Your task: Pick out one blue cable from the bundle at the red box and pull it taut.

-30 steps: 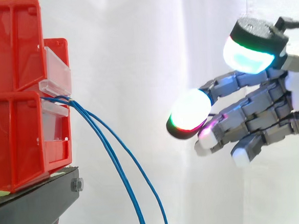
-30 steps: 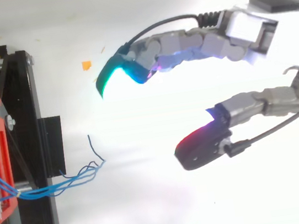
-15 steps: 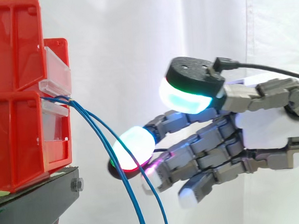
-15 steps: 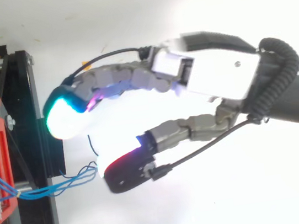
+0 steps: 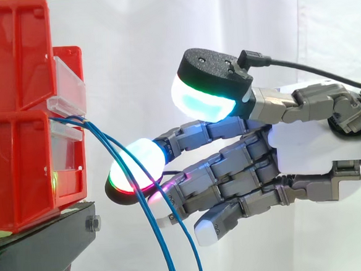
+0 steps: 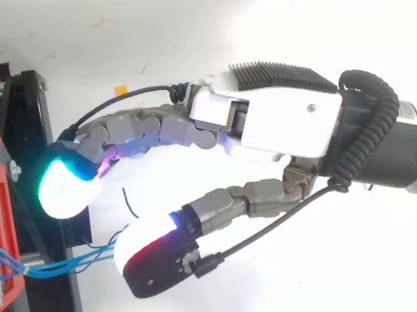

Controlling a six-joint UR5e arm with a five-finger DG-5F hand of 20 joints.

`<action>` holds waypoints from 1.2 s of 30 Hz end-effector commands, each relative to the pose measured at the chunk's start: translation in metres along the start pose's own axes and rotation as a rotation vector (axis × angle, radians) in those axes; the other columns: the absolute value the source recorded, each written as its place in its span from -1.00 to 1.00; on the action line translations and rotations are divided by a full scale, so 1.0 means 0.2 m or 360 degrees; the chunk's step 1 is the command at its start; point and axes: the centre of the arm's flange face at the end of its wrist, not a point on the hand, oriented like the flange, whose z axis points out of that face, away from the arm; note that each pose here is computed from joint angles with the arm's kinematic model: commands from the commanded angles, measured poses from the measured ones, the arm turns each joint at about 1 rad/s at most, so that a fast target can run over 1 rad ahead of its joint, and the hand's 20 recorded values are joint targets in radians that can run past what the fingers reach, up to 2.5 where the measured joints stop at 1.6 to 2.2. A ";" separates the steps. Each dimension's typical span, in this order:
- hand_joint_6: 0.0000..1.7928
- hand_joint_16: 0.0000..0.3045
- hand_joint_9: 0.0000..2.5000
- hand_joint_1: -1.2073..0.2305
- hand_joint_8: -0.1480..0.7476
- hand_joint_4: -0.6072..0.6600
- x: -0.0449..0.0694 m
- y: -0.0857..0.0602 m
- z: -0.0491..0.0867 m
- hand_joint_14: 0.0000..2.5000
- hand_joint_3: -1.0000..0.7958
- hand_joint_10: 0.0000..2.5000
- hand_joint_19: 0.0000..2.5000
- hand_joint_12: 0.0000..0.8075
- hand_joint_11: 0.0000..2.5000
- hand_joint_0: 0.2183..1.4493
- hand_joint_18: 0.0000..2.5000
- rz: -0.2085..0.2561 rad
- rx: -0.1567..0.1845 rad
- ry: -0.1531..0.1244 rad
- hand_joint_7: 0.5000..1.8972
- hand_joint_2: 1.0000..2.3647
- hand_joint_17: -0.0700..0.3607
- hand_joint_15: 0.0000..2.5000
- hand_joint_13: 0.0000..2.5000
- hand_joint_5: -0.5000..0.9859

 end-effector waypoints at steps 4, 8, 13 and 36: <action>-0.44 -0.72 -0.62 0.01 -0.05 0.32 0.10 -0.12 0.01 -0.99 -0.44 -0.99 -0.43 -0.24 -0.56 -0.47 -0.70 0.0028 0.0008 0.0032 -0.52 -1.00 -0.23 -0.82 -0.76 -0.62; -0.44 -0.72 -0.61 0.00 -0.05 0.32 0.13 -0.14 0.02 -0.99 -0.44 -0.98 -0.43 -0.24 -0.56 -0.47 -0.70 0.0061 -0.0012 0.0036 -0.52 -1.00 -0.23 -0.82 -0.76 -0.61; -0.44 -0.72 -0.60 0.00 -0.04 0.33 0.15 -0.16 0.03 -0.99 -0.44 -0.99 -0.43 -0.23 -0.55 -0.47 -0.69 0.0066 -0.0014 0.0041 -0.51 -1.00 -0.23 -0.82 -0.75 -0.61; -0.44 -0.74 -0.56 -0.05 -0.05 0.29 0.21 -0.23 0.07 -0.99 -0.30 -0.98 -0.42 -0.26 -0.52 -0.37 -0.67 0.0285 -0.0112 0.0097 -0.22 -0.98 -0.25 -0.80 -0.73 -0.55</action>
